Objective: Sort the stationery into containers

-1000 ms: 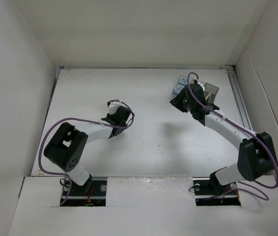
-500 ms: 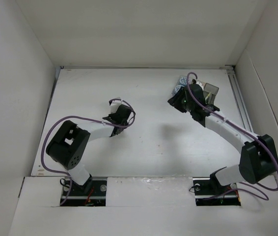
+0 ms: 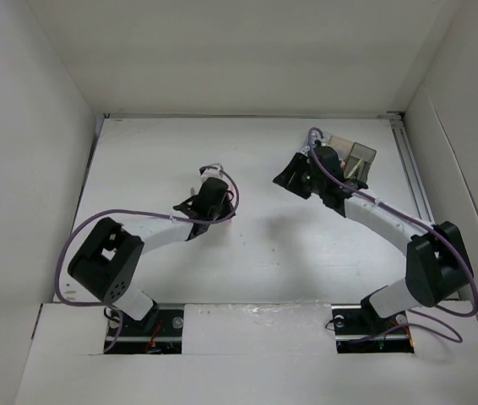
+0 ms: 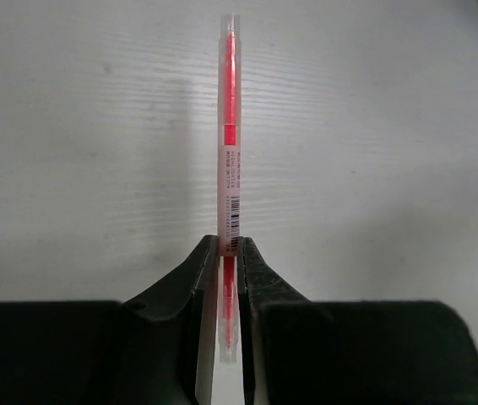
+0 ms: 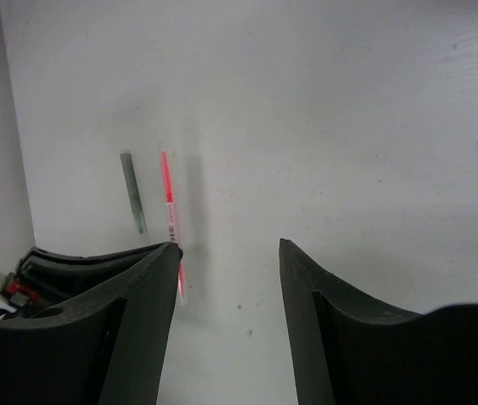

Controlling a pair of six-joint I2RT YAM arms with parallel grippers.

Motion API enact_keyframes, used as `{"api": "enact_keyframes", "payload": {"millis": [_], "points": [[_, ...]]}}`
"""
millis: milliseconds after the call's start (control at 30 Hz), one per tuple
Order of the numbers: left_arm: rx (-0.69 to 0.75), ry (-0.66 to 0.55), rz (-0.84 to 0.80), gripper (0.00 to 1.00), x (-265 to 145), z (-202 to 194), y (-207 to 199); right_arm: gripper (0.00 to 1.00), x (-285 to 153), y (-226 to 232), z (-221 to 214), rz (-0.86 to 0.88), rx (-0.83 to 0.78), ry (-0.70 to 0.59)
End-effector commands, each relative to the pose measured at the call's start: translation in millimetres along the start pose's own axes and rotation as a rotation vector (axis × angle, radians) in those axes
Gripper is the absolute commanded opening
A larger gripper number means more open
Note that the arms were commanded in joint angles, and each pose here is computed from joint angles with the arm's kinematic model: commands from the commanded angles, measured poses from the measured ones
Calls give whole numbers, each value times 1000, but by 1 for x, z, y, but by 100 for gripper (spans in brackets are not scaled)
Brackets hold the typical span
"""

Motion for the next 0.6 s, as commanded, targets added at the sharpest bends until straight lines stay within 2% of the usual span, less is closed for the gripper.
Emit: {"api": "enact_keyframes", "payload": {"millis": [0,133,433,567], "points": [[-6,-82,-184,0,-20,24,-33,57,4,37,-9,128,-35,56],[-20,-111,-327,0,-37,34,-56,58,10,51,-27,160,-38,105],[-40,-146,-501,0,-60,40,-80,59,19,74,-56,207,-44,175],[-42,-147,-556,0,-66,37,-86,49,26,73,-66,208,-31,205]]}}
Point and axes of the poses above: each gripper's point midway between its finger pads, its own x axis out along the fingers, its own y axis along the line the jaws close on, z = x × y, the point moved 1 cm from there along -x, back along the fingers, and after that the axes turned 9 degrees about x, right-handed, at the moved point
